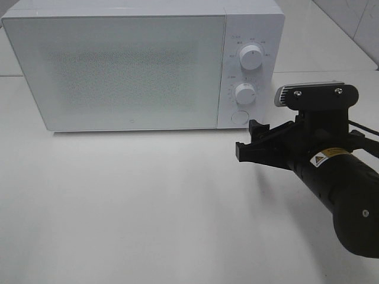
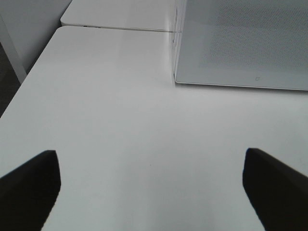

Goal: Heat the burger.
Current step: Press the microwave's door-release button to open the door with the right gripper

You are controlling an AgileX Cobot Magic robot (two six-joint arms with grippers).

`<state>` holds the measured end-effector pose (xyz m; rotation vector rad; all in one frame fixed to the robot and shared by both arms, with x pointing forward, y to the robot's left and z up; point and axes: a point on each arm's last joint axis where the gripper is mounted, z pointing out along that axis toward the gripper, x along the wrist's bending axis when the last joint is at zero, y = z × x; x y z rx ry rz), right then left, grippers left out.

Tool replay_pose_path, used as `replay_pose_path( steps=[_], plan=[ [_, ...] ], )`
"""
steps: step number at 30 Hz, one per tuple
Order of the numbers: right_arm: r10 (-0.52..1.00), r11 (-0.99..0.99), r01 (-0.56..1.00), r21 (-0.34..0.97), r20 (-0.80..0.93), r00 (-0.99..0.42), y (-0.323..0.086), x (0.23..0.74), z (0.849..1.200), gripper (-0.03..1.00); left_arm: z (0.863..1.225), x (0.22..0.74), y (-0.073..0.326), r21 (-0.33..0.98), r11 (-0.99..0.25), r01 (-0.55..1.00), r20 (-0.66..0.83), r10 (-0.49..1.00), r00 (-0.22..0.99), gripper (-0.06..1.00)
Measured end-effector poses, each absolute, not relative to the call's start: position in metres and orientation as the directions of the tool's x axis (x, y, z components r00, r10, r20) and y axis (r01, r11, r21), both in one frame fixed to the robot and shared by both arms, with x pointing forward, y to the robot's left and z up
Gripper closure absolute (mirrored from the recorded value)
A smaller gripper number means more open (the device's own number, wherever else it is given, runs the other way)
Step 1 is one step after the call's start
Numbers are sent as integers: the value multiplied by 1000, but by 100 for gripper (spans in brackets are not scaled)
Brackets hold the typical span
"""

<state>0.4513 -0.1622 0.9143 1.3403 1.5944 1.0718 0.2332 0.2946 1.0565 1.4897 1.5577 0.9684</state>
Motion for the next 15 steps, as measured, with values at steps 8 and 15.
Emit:
replay_pose_path(
  steps=[8,15],
  plan=[
    [993,-18,344,939,57,-104,-162,451,915,31,1056,233,295,905,32,424,-21,999,-31,-3],
    [902,-415,356,837,429,43,-162,451,915,50,1056,233,295,905,32,424,-21,999,-31,-3]
  ],
)
